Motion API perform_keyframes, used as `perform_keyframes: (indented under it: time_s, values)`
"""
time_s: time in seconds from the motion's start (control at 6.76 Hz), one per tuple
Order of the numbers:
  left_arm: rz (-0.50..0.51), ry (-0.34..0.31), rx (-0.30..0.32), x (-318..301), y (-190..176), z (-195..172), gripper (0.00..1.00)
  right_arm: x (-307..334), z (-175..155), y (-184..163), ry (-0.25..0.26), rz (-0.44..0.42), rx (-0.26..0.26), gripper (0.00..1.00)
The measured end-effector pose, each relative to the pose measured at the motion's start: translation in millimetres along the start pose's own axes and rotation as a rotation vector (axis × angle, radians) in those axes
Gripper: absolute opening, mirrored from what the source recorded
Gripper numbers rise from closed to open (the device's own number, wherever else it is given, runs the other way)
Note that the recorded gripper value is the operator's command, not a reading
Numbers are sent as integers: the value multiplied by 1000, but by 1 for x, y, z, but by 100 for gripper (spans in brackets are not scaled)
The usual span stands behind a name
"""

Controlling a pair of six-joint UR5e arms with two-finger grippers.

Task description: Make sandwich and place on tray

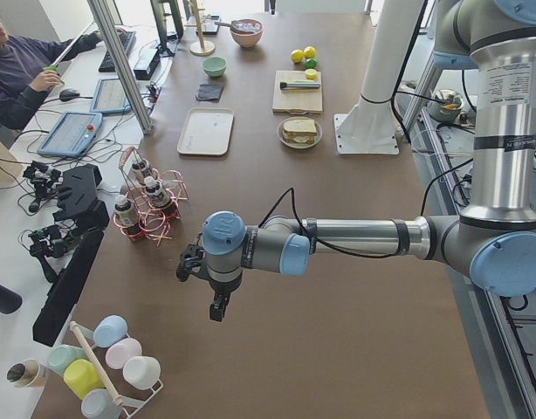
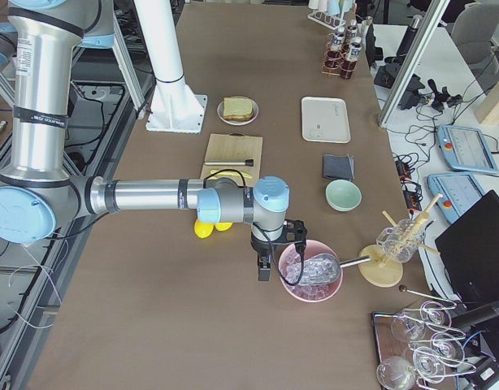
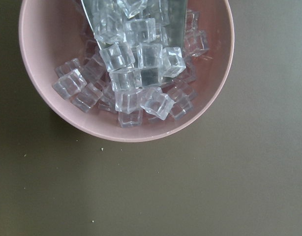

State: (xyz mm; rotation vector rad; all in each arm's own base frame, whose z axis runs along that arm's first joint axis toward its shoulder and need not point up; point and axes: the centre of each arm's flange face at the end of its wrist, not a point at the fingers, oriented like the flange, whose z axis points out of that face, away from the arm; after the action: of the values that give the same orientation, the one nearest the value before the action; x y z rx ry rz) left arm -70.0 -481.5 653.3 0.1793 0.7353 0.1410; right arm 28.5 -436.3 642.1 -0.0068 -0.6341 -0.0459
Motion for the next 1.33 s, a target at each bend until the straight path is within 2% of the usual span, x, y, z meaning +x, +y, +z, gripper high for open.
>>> perform_keyframes:
  time_s: [1.33]
  values:
    - [-9, 3, -4, -2, 6, 4, 99, 1, 2, 1, -3, 1, -2, 100]
